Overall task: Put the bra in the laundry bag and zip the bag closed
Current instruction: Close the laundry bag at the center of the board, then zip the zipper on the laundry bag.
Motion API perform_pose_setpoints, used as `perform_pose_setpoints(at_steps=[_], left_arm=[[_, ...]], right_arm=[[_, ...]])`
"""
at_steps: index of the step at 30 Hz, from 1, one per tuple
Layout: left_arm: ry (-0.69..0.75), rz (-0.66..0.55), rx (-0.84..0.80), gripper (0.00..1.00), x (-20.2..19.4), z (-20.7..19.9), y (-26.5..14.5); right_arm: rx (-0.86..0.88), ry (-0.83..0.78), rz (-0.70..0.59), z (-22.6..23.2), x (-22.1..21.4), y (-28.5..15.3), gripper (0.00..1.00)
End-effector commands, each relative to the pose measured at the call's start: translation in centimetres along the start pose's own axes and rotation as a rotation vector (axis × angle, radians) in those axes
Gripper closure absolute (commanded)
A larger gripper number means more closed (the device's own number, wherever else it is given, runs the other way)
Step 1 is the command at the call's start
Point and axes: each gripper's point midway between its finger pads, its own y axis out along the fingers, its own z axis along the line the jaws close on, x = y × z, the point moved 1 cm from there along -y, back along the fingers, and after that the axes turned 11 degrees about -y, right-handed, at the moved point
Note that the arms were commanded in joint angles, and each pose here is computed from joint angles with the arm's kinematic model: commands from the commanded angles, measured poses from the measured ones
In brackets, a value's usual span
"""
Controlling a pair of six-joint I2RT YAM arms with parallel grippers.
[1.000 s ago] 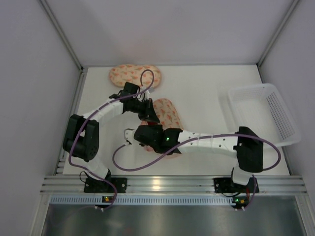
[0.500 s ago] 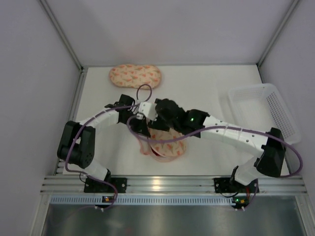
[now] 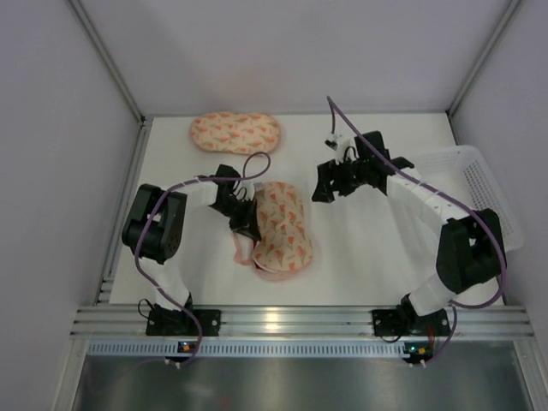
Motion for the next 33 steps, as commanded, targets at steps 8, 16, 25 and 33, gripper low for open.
perform_pose_setpoints(at_steps=[8, 16, 25, 33], left_arm=[[0.079, -0.053, 0.115, 1.00, 3.0, 3.0, 0.8], [0.072, -0.075, 0.114, 1.00, 3.9, 3.1, 1.0], [0.129, -0.142, 0.077, 0.94, 4.2, 0.8, -1.3], [0.255, -0.310, 0.056, 0.58, 3.7, -3.9, -7.3]], right_arm=[[0.385, 0.415, -0.021, 4.8, -4.6, 4.5, 0.19], [0.542, 0.508, 0.016, 7.2, -6.1, 6.3, 0.34], [0.588, 0.540, 0.041, 8.2, -5.8, 6.9, 0.93], [0.571, 0.561, 0.040, 8.2, -5.5, 6.7, 1.00]])
